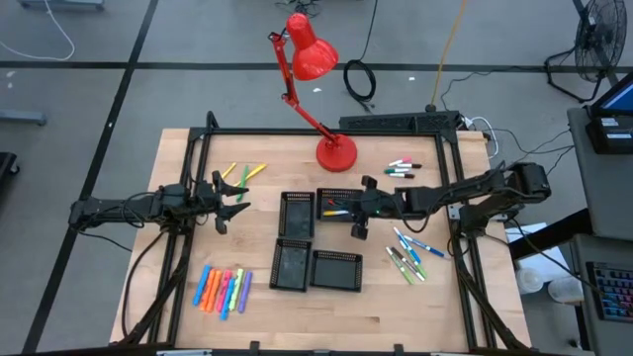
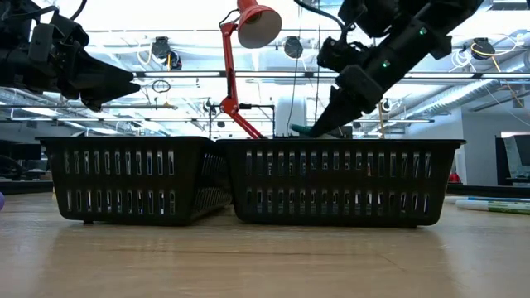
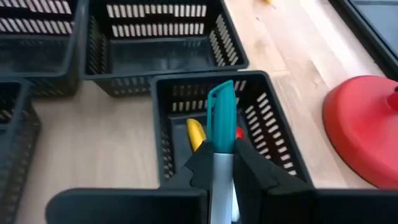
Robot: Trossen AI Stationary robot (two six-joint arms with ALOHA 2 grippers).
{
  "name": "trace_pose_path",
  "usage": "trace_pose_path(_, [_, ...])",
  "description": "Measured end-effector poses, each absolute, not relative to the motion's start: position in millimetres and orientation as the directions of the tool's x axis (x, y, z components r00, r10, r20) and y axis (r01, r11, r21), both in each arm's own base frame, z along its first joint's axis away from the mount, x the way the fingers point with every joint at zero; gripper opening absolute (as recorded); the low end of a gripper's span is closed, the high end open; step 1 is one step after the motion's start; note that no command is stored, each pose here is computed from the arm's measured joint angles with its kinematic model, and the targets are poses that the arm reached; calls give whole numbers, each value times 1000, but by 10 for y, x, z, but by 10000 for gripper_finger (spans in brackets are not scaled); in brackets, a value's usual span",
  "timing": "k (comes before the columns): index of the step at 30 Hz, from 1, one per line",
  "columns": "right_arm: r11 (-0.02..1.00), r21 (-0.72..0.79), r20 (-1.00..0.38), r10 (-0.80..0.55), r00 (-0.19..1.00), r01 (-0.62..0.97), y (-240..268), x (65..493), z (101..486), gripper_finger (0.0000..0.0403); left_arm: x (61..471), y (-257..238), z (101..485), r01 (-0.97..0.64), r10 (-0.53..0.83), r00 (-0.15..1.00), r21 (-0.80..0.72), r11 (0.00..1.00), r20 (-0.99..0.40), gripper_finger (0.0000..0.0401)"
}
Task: Pick & Place Markers
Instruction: Put the dark blue highlighter pen into the top right black bin
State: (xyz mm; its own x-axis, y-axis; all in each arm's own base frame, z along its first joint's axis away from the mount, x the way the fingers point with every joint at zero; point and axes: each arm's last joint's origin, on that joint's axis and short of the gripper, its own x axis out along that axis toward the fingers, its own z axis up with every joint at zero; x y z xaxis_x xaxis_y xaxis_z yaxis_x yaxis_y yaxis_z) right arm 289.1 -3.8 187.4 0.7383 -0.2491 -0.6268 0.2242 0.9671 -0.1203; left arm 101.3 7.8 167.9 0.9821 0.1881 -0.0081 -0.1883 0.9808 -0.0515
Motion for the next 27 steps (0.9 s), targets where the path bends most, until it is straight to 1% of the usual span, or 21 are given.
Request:
trace_pose_path(13, [965,-120,-638,-255,727,233,-73,2875,1846,26,1013,78,1678,-188,188,982,-52,981,-8,209])
trace_pose_path(18, [965,-116,-627,-254,736,234,-73,2940,1778,26,1013,78,1679,-188,188,982,-52,981,-8,209])
trace_pose_path(23, [976,-93,-639,-209,741,196,-78,2979,1708,26,1013,78,1678,-188,188,982,-51,981,-8,209])
trace_pose_path(27, [973,-92,-626,-222,747,213,-121,2987,1727,26,1013,78,1678,-188,188,982,-51,981,-8,209])
